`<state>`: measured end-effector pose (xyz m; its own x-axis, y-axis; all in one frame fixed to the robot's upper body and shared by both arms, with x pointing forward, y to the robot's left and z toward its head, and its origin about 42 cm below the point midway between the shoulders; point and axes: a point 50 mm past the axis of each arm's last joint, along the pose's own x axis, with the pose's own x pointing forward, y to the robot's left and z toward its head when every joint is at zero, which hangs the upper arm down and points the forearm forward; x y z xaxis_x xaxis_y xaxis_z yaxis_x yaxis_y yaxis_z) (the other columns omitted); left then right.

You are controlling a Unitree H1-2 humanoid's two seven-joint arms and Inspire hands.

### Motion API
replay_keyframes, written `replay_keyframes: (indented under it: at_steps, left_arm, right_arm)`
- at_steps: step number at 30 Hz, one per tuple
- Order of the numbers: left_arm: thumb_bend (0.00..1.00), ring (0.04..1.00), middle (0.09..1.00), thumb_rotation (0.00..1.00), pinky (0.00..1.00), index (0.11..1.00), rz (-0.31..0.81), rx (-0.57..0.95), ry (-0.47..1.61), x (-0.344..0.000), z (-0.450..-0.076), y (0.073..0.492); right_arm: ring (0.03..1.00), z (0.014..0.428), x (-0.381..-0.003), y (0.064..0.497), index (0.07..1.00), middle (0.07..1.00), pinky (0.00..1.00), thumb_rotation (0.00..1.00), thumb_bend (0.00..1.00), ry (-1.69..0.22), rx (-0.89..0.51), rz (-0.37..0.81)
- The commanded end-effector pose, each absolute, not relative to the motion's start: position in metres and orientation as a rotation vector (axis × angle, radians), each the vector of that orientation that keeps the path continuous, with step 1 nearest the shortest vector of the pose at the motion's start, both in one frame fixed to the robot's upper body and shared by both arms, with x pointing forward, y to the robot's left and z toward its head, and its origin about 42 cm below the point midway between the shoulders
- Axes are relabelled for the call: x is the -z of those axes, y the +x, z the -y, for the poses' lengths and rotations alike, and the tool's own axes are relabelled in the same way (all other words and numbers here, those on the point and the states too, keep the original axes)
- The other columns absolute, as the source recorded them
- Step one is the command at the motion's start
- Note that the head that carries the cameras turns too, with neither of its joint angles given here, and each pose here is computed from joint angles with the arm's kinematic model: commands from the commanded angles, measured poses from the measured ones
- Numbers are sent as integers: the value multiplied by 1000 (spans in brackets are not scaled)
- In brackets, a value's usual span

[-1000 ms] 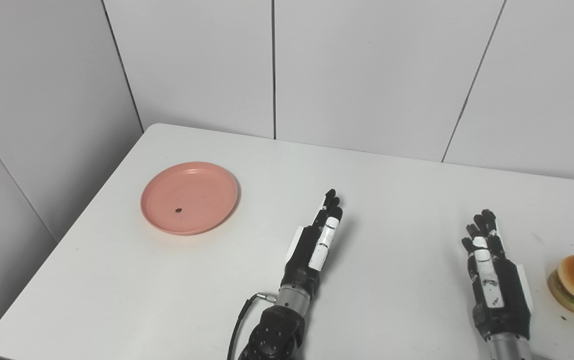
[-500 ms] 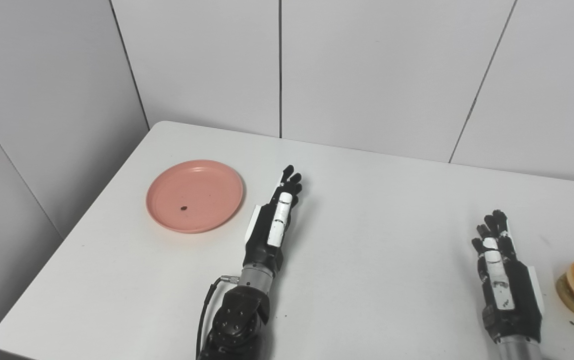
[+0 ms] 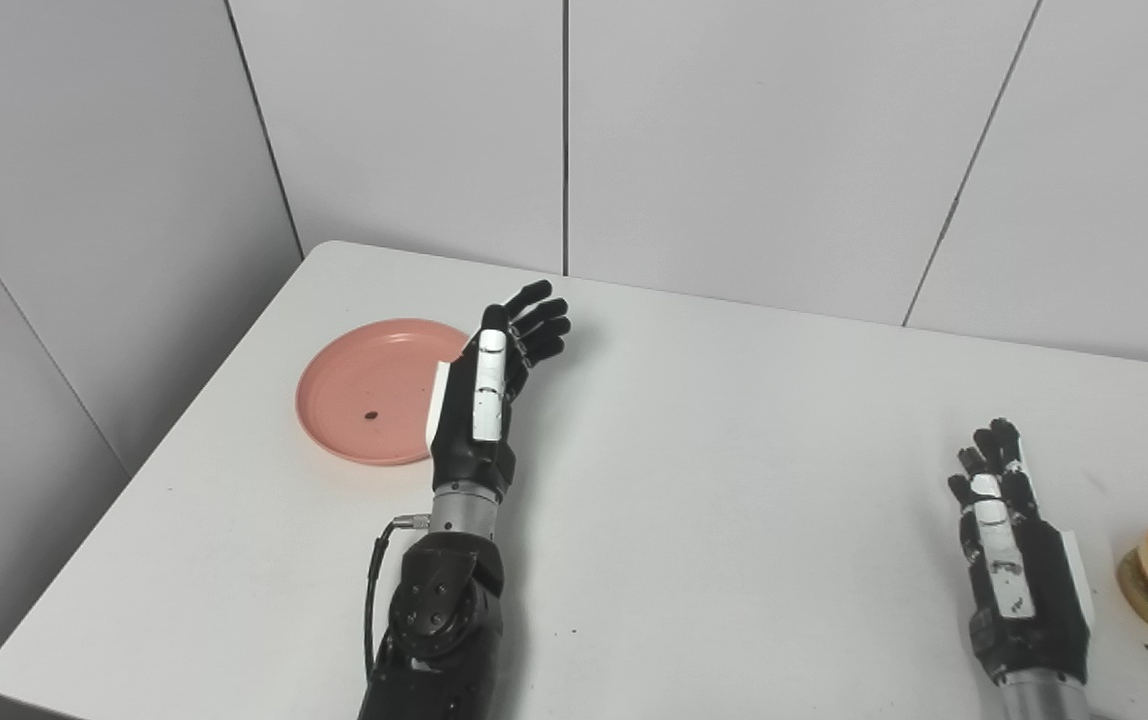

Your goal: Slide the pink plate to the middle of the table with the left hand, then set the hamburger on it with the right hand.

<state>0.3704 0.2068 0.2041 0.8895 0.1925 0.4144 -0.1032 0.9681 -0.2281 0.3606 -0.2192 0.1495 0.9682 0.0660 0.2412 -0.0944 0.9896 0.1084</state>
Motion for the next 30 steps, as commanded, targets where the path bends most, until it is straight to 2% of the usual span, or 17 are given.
replay_keyframes:
  at_steps: [1, 4, 9, 11, 16, 19, 26, 30]
  left_arm:
    - [698, 714, 709, 1000, 739, 690, 582, -186, -189, -232, -216, 375]
    - [708, 706, 700, 1000, 735, 681, 597, -257, -177, -234, -232, 378]
    - [717, 725, 710, 1000, 781, 694, 622, -333, -171, -233, -262, 382]
    - [705, 701, 693, 1000, 755, 682, 633, -361, -179, -233, -270, 383]
    - [705, 715, 690, 1000, 779, 674, 656, -424, -130, -235, -294, 384]
    - [714, 699, 677, 1000, 751, 658, 674, -477, -103, -237, -305, 384]
    - [779, 710, 689, 1000, 778, 683, 654, -555, -60, -233, -333, 384]
    - [752, 701, 689, 1000, 744, 690, 634, -604, -11, -228, -346, 385]
  right_arm:
    - [1000, 223, -150, 359, 1000, 1000, 1000, 776, 609, 109, -82, 286]
    - [1000, 223, -150, 359, 1000, 1000, 1000, 770, 606, 111, -86, 286]
    - [1000, 222, -151, 360, 1000, 1000, 1000, 764, 616, 111, -86, 288]
    - [1000, 222, -151, 360, 1000, 1000, 1000, 772, 613, 105, -88, 289]
    - [1000, 222, -152, 360, 1000, 1000, 1000, 759, 617, 121, -79, 286]
    - [1000, 223, -152, 360, 1000, 1000, 1000, 768, 612, 109, -77, 286]
    - [1000, 223, -151, 361, 998, 1000, 1000, 774, 596, 109, -81, 286]
    - [1000, 223, -151, 361, 999, 1000, 1000, 780, 609, 101, -79, 290]
